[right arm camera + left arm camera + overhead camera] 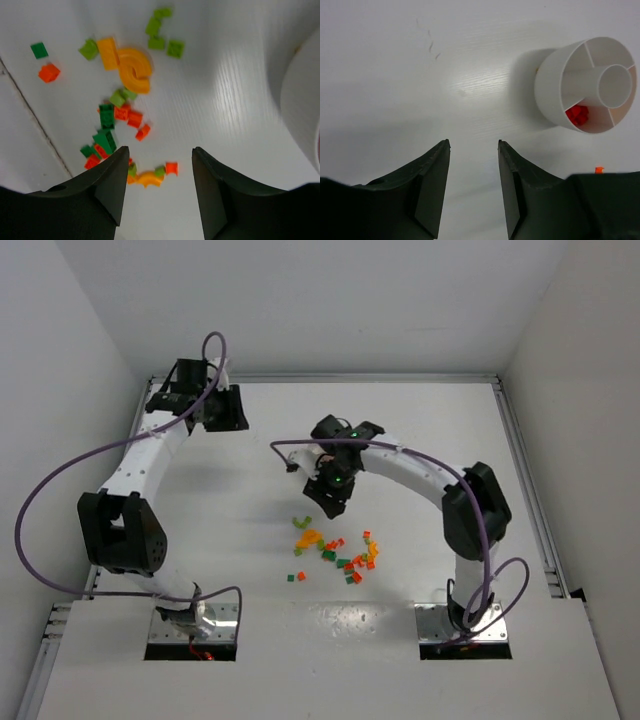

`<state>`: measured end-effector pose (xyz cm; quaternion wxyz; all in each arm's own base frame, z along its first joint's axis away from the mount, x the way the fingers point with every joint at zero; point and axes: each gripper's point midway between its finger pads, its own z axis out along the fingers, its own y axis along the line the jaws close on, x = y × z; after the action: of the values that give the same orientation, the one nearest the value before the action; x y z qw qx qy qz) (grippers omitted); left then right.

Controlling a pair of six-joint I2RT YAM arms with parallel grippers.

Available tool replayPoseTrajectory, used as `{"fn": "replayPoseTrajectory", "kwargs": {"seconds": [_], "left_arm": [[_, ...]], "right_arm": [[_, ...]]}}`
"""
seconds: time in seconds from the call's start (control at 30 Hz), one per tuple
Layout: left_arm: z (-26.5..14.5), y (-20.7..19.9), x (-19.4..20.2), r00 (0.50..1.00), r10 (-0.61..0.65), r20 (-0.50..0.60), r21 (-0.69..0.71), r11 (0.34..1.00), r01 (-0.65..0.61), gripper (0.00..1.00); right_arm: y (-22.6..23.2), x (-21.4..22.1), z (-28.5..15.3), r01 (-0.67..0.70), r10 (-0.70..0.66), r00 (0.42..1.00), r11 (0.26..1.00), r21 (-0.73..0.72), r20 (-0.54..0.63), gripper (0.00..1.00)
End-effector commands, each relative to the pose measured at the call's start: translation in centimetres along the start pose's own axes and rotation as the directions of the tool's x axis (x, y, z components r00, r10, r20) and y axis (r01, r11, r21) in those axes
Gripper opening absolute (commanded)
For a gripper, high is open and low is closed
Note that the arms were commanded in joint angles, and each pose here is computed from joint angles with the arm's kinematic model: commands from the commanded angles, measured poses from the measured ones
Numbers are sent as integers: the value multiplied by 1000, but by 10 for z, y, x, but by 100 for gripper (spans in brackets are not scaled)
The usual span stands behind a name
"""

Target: Sort the legos into containers by color

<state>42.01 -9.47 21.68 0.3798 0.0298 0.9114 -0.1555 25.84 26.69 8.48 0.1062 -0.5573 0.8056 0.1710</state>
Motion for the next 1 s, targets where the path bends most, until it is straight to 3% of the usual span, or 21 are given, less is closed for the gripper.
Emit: {"fn": "replayPoseTrajectory", "kwargs": {"seconds": [0.0,0.3,0.4,0.67,0.83,0.97], "left_arm": [[-29,5,-16,997,-39,73,43,998,36,49],[-39,42,6,996,-82,41,13,997,81,49],[-39,48,9,995,-97,37,11,995,96,49],[-40,50,11,994,-104,31,34,994,102,49],[-37,51,13,994,-107,22,33,994,106,49],[-35,51,15,995,-101,13,41,994,101,49]], "right_arm": [[5,-32,14,81,-81,996,997,4,32,54],[38,-46,61,183,-184,983,983,-26,-6,54],[43,-43,72,221,-222,974,975,-37,-34,58],[35,-28,93,237,-239,967,971,-32,-85,62],[29,-23,102,237,-237,966,971,-17,-103,72],[26,-19,111,244,-244,963,970,-15,-115,72]]}}
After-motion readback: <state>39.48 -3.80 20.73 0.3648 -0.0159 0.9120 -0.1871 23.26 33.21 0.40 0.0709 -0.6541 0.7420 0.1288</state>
